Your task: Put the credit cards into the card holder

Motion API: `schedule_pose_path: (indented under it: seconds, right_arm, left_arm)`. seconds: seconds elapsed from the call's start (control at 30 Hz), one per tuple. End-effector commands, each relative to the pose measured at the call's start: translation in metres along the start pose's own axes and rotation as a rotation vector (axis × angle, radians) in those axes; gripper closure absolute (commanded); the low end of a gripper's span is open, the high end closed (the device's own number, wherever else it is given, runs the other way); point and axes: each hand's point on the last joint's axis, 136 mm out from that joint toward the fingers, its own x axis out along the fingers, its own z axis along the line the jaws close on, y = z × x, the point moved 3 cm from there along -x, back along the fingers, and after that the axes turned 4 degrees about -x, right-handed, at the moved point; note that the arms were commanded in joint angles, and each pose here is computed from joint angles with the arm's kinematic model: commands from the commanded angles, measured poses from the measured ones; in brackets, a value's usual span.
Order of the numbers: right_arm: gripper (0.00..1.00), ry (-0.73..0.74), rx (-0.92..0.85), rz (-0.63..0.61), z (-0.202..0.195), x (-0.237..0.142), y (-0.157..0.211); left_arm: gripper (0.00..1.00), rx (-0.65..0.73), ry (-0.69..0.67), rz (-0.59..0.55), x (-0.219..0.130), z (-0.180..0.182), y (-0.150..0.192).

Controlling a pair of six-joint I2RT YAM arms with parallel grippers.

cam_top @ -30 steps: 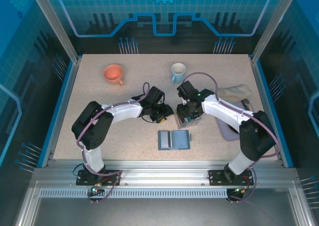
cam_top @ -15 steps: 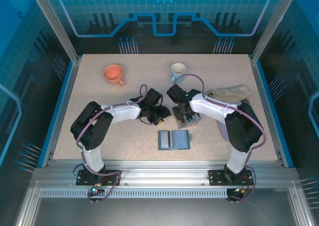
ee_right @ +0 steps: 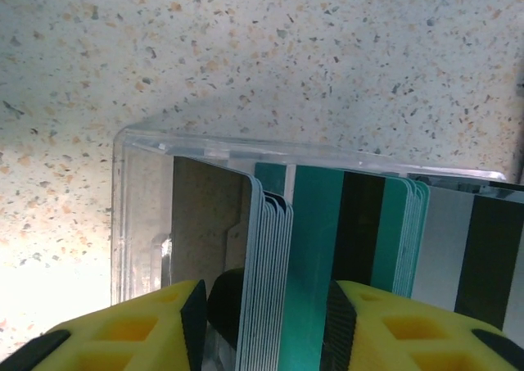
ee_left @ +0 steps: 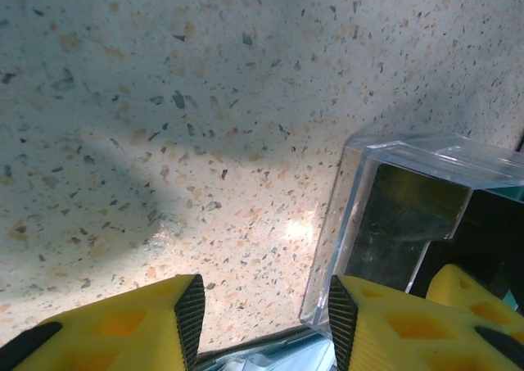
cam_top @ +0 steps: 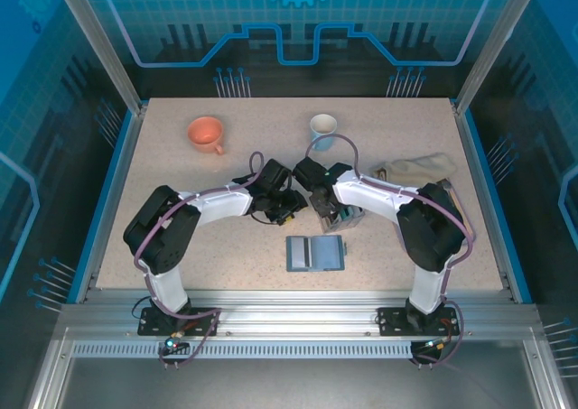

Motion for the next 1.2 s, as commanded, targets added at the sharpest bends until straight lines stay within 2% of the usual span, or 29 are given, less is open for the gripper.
schedule_pose_path:
  seconds: [0.0, 0.2, 0.53, 0.7, 0.83, 1.17]
  right_arm:
    - [0.57, 0.039, -0.019, -0.022, -0.005, -0.013, -0.003]
    - [0.64, 0.035, -0.016, -0.026, -0.006, -0.016, -0.002]
    - [0.7, 0.042, -0.015, -0.029, -0.009, -0.018, -0.003]
    - [0.78, 0.037, -0.012, -0.026, -0.01, -0.018, -0.002]
    - [0.79, 0.033, -0.009, -0.026, -0.011, -0.018, -0.002]
    - [0.9, 0.017, 0.005, -0.044, -0.013, -0.026, -0.004]
  left_arm:
    - [0.53, -0.01, -0.007, -0.018, -0.008, 0.003, -0.001]
    - [0.54, -0.011, -0.008, -0.018, -0.008, 0.004, -0.001]
    - [0.53, -0.01, -0.005, -0.015, -0.007, 0.003, -0.001]
    - [0.54, -0.011, -0.005, -0.015, -0.007, 0.003, -0.001]
    - [0.54, -0.011, -0.007, -0.014, -0.007, 0.003, -0.001]
    - [0.54, -0.009, -0.009, -0.013, -0.008, 0.003, -0.001]
